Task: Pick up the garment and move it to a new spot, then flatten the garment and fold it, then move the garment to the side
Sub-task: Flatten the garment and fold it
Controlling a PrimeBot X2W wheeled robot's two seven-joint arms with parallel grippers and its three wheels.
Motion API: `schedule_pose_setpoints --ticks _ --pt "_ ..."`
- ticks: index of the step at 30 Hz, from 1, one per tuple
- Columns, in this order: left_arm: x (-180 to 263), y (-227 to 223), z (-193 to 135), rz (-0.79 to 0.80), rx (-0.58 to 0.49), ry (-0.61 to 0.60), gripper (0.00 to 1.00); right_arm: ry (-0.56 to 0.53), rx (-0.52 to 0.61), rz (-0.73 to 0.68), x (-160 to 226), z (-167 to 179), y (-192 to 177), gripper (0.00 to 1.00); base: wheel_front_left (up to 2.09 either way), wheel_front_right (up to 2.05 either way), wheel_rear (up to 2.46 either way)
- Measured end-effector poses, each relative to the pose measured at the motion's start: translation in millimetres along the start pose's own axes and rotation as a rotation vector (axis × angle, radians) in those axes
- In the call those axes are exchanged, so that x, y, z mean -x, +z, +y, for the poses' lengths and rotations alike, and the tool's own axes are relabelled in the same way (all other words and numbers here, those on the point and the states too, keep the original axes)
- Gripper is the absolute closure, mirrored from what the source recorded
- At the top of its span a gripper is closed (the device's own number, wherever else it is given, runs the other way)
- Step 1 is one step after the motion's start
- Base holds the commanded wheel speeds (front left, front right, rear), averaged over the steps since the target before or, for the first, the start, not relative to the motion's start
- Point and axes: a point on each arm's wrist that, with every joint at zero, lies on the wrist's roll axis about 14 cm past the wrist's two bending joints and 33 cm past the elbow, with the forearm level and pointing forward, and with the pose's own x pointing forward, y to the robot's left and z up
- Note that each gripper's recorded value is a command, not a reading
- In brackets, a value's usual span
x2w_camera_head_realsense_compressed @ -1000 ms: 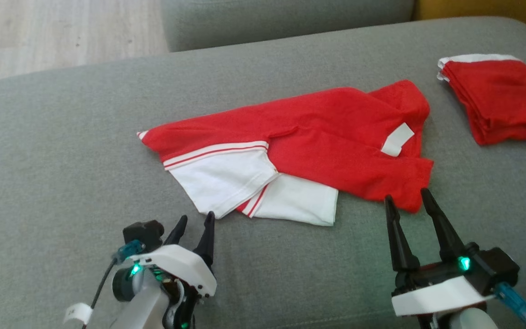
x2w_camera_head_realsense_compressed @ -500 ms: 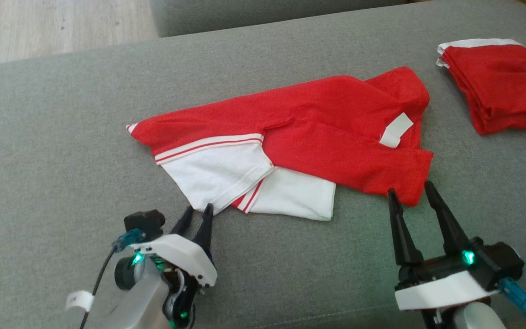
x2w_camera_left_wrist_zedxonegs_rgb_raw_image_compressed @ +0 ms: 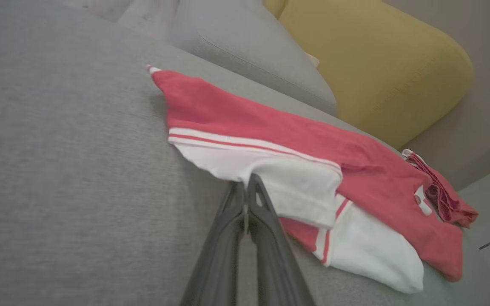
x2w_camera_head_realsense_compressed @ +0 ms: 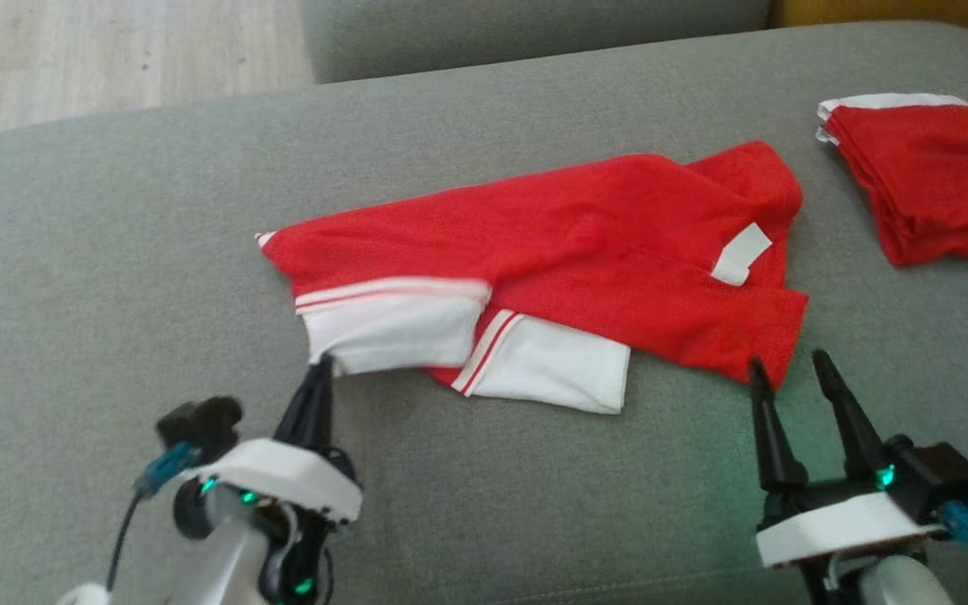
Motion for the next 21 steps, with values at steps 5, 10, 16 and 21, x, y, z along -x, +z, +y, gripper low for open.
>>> schedule_pose_setpoints --ticks 5,10,16,21 --pt "12.1 19.8 20.7 -0.072 0.000 0.052 1.00 -0.067 -0.023 0.122 -13.1 -33.9 -23.0 0.00 0.00 0.00 0.00" --pt "11.6 30.1 28.5 -0.101 -0.016 0.064 1.00 -0.090 -0.062 0.215 -38.2 -52.8 -25.1 0.00 0.00 0.00 0.00" --pt "6.0 33.2 30.7 -0.107 -0.020 0.061 1.00 -0.071 -0.041 0.344 -45.1 -58.7 -46.9 0.00 0.00 0.00 0.00" --pt "2.4 34.3 30.3 -0.109 -0.024 0.058 1.00 -0.048 -0.040 0.385 -51.1 -53.4 -56.4 0.00 0.00 0.00 0.00"
